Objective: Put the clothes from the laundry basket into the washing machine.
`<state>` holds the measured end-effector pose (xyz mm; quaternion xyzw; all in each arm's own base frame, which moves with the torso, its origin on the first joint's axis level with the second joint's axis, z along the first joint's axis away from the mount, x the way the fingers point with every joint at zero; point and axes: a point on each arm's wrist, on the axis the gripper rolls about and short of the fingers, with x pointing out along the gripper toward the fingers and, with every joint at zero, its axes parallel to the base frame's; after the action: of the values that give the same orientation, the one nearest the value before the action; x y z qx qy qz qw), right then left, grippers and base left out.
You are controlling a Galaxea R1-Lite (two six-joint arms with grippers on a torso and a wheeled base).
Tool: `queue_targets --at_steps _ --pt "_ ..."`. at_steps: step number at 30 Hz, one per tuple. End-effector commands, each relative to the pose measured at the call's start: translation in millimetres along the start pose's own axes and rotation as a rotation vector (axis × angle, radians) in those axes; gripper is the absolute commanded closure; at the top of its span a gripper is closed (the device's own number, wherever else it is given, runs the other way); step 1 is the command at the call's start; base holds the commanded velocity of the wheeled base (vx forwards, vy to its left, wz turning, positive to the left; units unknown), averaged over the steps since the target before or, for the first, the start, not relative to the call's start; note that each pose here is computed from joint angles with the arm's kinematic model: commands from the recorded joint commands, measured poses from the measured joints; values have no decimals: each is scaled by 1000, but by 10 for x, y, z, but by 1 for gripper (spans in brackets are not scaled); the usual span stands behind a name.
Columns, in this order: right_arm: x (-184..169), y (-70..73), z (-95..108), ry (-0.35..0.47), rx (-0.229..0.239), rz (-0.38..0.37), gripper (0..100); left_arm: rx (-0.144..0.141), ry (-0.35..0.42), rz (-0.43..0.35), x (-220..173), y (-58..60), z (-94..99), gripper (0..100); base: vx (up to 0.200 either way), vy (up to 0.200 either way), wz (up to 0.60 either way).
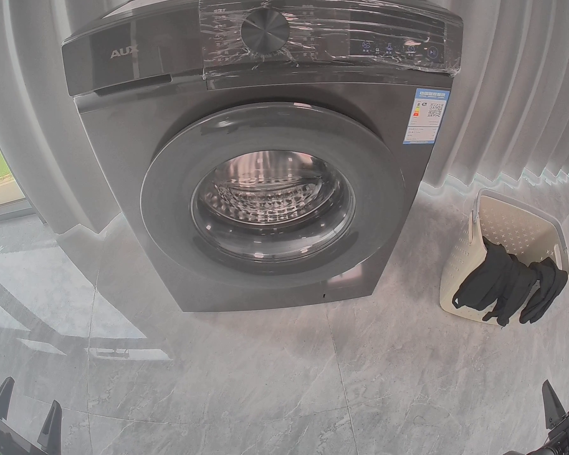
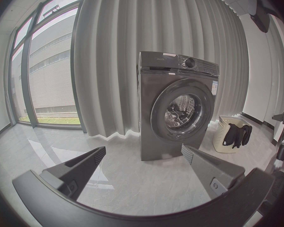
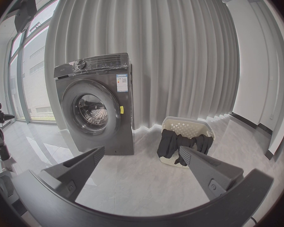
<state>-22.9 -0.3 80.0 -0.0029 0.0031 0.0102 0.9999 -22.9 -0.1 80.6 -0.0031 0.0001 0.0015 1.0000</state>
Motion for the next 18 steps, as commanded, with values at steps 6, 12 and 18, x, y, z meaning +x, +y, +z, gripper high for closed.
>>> queue_targets --at_steps 6,12,18 --pt "2 0 -38 3 0 0 0 -3 3 -1 3 0 -50 0 0 0 0" --pt "2 0 -38 3 0 1 0 -2 3 -1 3 0 -50 0 0 0 0" --pt "2 0 -38 3 0 1 0 -2 1 -1 2 0 -46 0 0 0 -600"
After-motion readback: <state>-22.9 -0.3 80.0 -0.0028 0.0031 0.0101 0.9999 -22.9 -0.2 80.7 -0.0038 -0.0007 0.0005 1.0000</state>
